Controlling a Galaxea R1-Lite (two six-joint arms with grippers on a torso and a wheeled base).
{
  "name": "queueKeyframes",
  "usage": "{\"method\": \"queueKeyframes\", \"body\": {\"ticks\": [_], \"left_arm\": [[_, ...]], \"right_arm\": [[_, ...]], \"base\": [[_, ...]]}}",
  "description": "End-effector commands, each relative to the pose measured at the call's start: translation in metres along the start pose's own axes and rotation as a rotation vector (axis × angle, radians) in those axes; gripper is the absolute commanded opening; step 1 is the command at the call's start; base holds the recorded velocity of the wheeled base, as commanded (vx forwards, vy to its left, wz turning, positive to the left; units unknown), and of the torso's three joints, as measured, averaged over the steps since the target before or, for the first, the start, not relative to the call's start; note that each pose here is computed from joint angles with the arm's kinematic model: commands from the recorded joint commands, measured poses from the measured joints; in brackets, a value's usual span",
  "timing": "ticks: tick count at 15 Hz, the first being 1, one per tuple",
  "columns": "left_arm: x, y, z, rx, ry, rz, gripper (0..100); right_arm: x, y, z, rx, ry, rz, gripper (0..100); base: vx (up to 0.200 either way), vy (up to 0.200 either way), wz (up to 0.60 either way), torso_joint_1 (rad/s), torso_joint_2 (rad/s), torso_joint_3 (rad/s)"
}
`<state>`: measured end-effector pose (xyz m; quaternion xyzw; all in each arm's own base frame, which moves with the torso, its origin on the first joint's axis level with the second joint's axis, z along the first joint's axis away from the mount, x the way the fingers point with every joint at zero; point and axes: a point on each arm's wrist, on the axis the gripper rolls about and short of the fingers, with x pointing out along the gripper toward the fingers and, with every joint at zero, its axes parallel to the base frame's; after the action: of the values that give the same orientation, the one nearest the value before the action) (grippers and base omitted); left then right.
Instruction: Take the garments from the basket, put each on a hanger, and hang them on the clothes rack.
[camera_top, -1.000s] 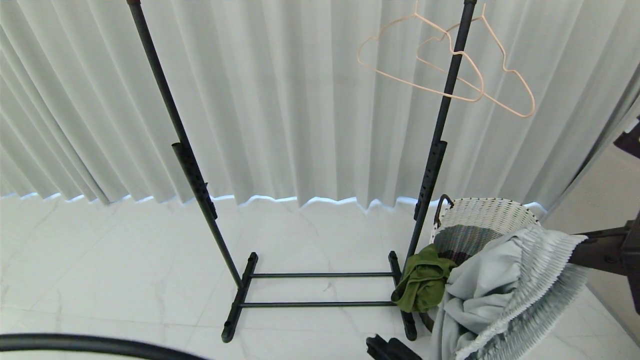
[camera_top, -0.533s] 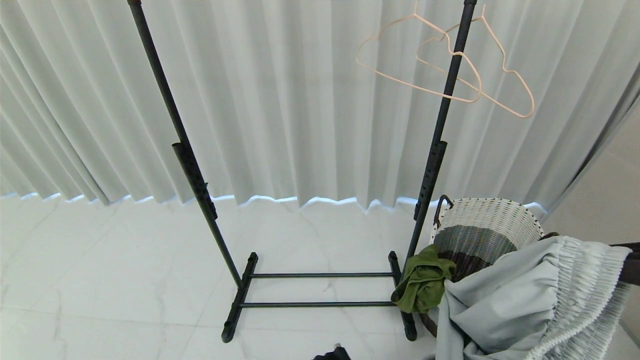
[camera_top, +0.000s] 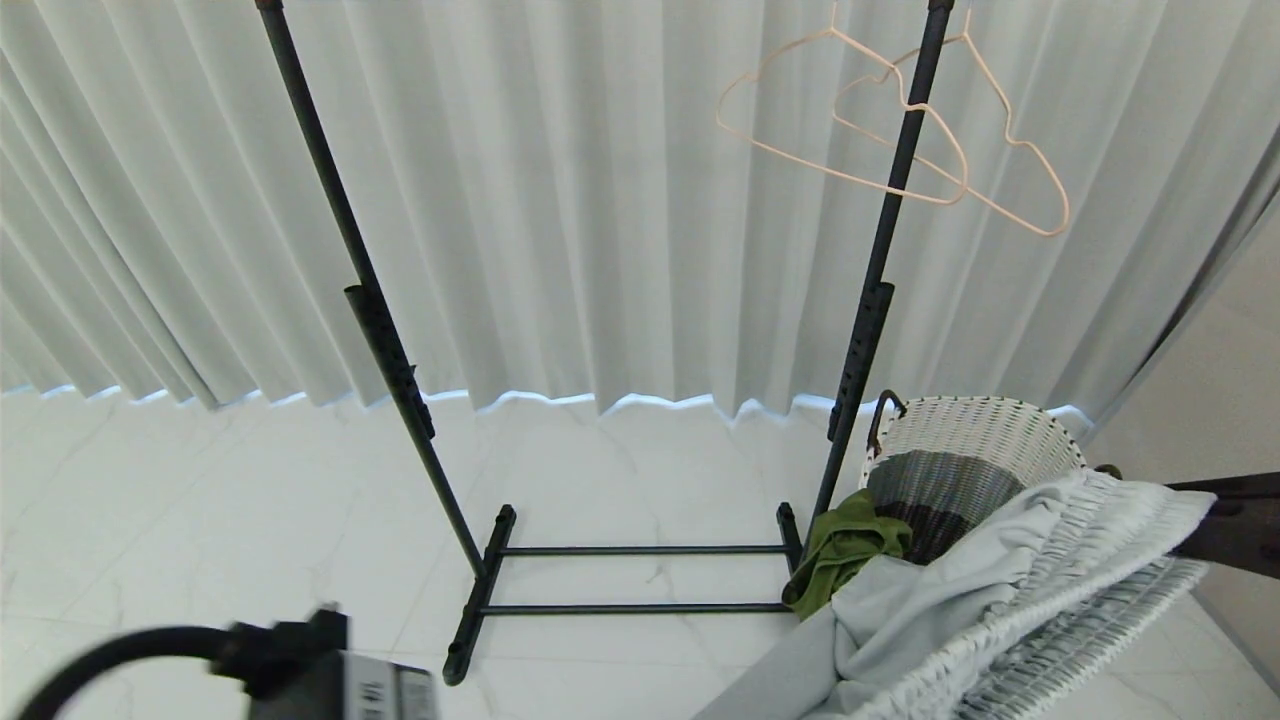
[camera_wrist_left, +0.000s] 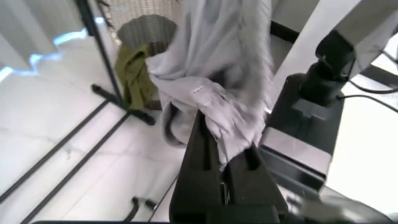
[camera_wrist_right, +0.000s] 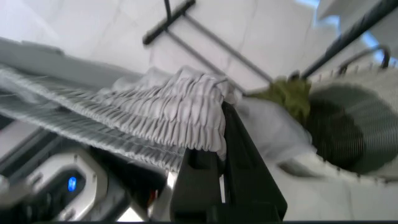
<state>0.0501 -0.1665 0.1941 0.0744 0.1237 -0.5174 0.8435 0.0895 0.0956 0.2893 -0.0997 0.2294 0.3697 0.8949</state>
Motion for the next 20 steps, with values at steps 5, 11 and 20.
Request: {"method": "queueKeyframes", "body": {"ticks": [5, 11, 20], "left_arm": [[-0.111, 0.021, 0.068, -0.060, -0.259, 0.021, 0], [-0.115, 0.022, 0.075, -0.063, -0.268, 0.029, 0], [-0.036, 0.070, 0.117, -0.113, -0.082, 0.411, 0]], "right_arm": [[0.052, 0.002, 0.013, -0.002, -0.053, 0.001, 0], [0.056, 0.002, 0.013, -0.001, -0.055, -0.007, 0], [0.035, -0.019, 0.028, 0.069, -0.194, -0.233, 0]], "base": [[0.000, 0.000, 0.00, 0.000, 0.00, 0.000], [0.000, 0.000, 0.00, 0.000, 0.00, 0.000], [0.000, 0.000, 0.00, 0.000, 0.00, 0.000]]}}
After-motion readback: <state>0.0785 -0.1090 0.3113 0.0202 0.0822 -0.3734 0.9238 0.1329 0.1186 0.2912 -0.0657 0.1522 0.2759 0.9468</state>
